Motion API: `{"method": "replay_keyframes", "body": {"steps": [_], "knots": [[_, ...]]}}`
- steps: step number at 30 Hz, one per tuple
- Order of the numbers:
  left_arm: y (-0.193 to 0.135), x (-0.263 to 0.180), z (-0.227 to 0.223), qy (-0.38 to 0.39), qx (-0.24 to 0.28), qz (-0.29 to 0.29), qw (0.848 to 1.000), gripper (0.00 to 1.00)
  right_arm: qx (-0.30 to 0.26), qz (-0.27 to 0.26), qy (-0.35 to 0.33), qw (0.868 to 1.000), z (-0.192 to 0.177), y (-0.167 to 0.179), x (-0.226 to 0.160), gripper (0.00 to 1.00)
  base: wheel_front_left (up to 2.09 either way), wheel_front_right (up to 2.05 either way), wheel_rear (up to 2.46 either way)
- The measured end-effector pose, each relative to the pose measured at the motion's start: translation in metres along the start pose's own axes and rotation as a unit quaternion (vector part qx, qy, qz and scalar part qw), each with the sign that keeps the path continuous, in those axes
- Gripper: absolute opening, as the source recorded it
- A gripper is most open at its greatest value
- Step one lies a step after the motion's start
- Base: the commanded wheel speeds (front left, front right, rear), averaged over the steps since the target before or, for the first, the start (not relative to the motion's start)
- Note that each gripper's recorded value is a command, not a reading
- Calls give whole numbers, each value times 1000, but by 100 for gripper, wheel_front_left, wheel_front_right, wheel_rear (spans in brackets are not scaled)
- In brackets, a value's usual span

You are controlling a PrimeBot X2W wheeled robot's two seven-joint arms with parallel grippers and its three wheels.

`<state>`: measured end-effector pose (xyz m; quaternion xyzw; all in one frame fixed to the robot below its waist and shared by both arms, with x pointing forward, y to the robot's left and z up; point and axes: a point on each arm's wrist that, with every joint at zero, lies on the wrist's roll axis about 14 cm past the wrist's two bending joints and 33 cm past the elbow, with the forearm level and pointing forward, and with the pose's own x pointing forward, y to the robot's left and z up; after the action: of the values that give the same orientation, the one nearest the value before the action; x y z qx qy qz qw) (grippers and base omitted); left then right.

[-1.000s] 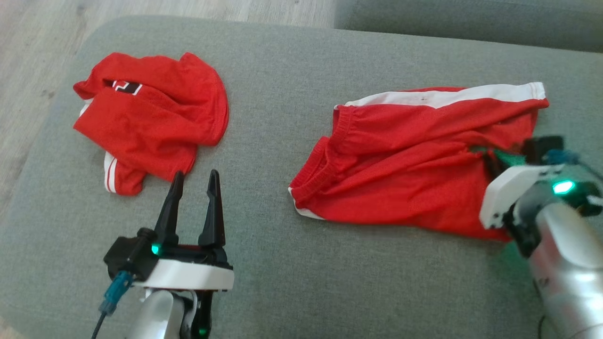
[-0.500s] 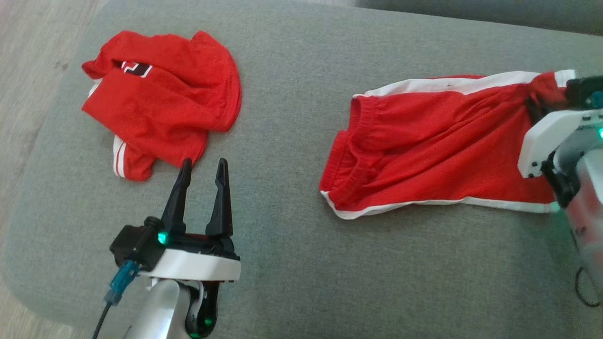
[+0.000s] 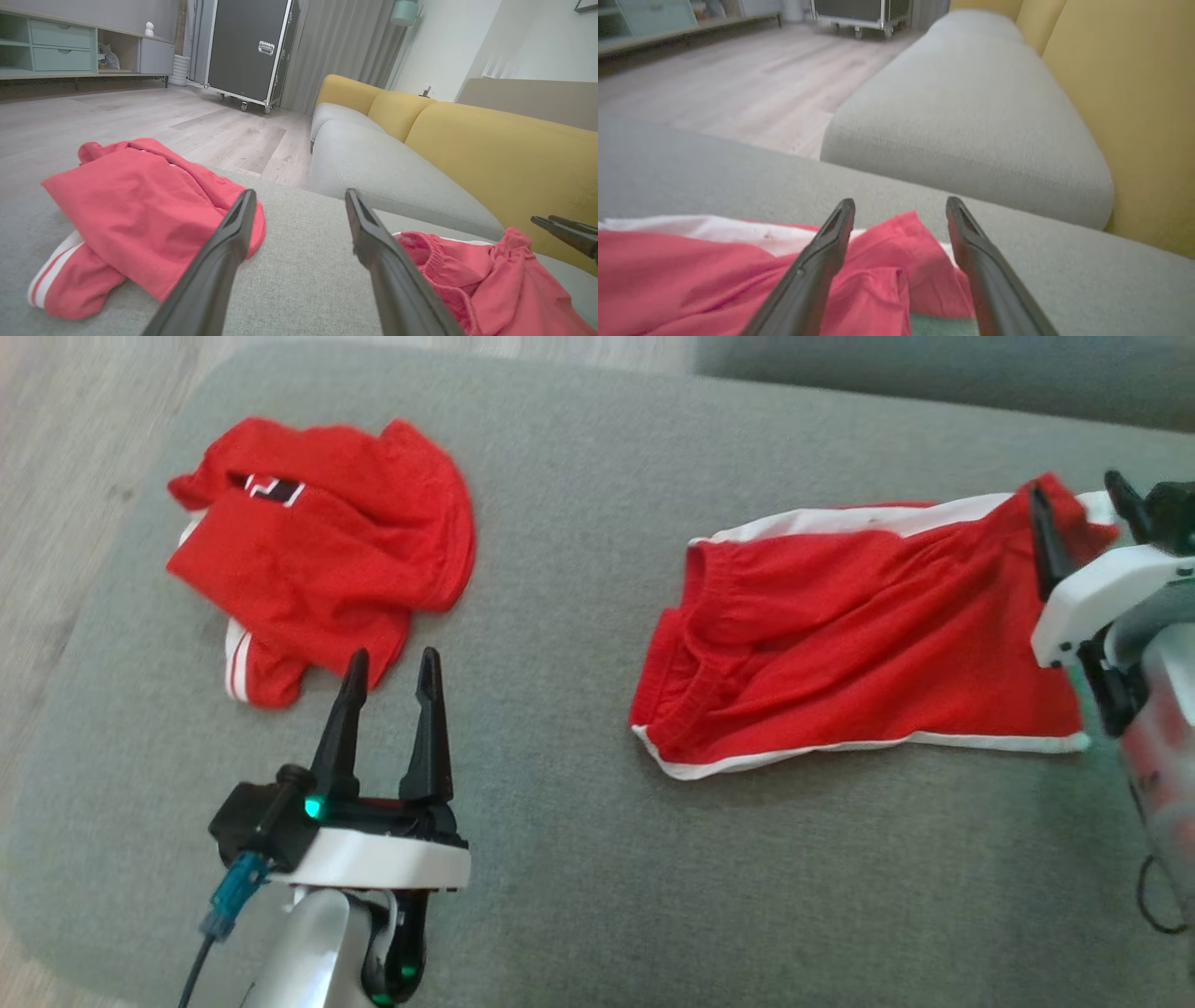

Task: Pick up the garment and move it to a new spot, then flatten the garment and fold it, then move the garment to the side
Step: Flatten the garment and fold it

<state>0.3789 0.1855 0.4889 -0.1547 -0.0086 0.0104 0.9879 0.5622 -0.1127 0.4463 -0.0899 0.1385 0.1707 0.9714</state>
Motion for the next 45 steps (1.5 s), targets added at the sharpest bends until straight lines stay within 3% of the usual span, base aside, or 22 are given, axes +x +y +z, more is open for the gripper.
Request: {"method": "replay_keyframes", "body": {"steps": [8,11,24,32,35,40,45], "knots": [[-15,-5,10,-18,-1,-23,1000,100,66,-21,-131,989,46,0,-52,100,0,0,0],[-20,-9,11,-20,-2,-33,999,100,78,-35,-156,984,41,3,-85,100,0,0,0],[-45,-21,5,-13,6,-76,997,100,117,-95,-126,981,-30,22,-181,100,0,0,0],[-50,-23,-3,-1,5,-86,996,100,127,-101,-119,980,-39,26,-192,100,0,0,0],[-53,-23,-13,15,28,-96,995,100,128,-102,-116,980,-41,26,-191,100,0,0,0],[-64,-29,-66,102,109,-156,976,100,131,-104,-113,979,-42,22,-184,100,0,0,0],[-79,-23,-102,165,185,-245,937,100,133,-108,-112,979,-41,15,-172,100,0,0,0]]}}
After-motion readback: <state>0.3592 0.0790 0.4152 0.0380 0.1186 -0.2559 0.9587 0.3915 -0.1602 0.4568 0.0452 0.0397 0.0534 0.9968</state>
